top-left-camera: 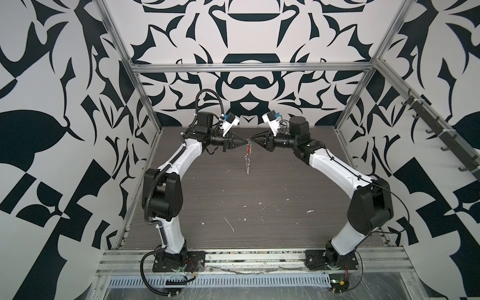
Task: Attach keys to a key ring
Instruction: Insert the key into the keyring.
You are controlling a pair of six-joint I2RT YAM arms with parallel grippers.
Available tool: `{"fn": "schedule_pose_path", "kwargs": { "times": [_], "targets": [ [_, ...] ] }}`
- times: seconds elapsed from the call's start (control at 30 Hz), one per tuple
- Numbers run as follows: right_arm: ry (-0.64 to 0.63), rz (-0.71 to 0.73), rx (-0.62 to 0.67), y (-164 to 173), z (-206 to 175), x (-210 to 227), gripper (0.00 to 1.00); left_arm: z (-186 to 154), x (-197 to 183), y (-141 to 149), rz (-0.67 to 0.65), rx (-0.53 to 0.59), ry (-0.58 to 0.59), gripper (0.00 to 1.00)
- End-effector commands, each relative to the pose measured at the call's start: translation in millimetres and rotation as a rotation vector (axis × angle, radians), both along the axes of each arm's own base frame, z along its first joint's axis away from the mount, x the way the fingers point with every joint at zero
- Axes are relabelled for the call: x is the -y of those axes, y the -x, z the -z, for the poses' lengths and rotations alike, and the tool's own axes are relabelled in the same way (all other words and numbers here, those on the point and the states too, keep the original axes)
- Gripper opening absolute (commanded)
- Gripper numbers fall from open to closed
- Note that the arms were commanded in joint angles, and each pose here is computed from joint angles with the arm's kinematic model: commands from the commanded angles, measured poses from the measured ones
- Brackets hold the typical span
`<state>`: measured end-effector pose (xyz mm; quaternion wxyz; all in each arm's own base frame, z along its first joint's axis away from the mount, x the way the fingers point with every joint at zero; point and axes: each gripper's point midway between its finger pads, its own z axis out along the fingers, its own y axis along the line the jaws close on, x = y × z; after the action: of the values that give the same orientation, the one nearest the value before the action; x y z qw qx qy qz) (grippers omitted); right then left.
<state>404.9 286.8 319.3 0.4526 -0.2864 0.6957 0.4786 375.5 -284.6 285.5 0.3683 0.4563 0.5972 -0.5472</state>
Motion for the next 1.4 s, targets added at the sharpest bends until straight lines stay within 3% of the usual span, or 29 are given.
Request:
{"fn": "schedule_pose_path", "kwargs": {
  "times": [0.0, 0.13, 0.37, 0.5, 0.67, 0.97, 1.37],
  "targets": [
    [-0.249, -0.027, 0.045, 2.1, -65.8, 23.4, 0.28, -43.2, 0.5, 3.2, -0.007, 0.113, 0.105, 0.0],
    [-0.291, -0.095, -0.002, 5.6, -68.9, 20.4, 0.35, -47.7, 0.7, 2.8, -0.017, 0.115, 0.132, 0.0],
    [-0.191, -0.082, -0.008, 6.2, -43.1, 7.9, 0.44, -51.2, 0.0, 0.3, -0.037, 0.129, 0.142, 0.0],
    [-0.11, -0.092, -0.009, 12.5, -27.6, -10.2, 0.45, -55.9, 0.7, -3.0, -0.049, 0.137, 0.157, 0.0],
    [-0.105, -0.091, -0.016, 12.6, -21.8, -14.9, 0.45, -60.0, 1.5, -6.8, -0.057, 0.135, 0.179, 0.0],
    [-0.098, -0.104, 0.004, 17.1, -27.3, -19.0, 0.41, -59.7, 2.1, -7.4, -0.047, 0.123, 0.186, 0.0],
    [-0.046, -0.077, 0.063, 13.6, -44.4, -15.1, 0.45, -56.2, 2.3, -6.4, -0.034, 0.107, 0.181, 0.0]
  ]
}}
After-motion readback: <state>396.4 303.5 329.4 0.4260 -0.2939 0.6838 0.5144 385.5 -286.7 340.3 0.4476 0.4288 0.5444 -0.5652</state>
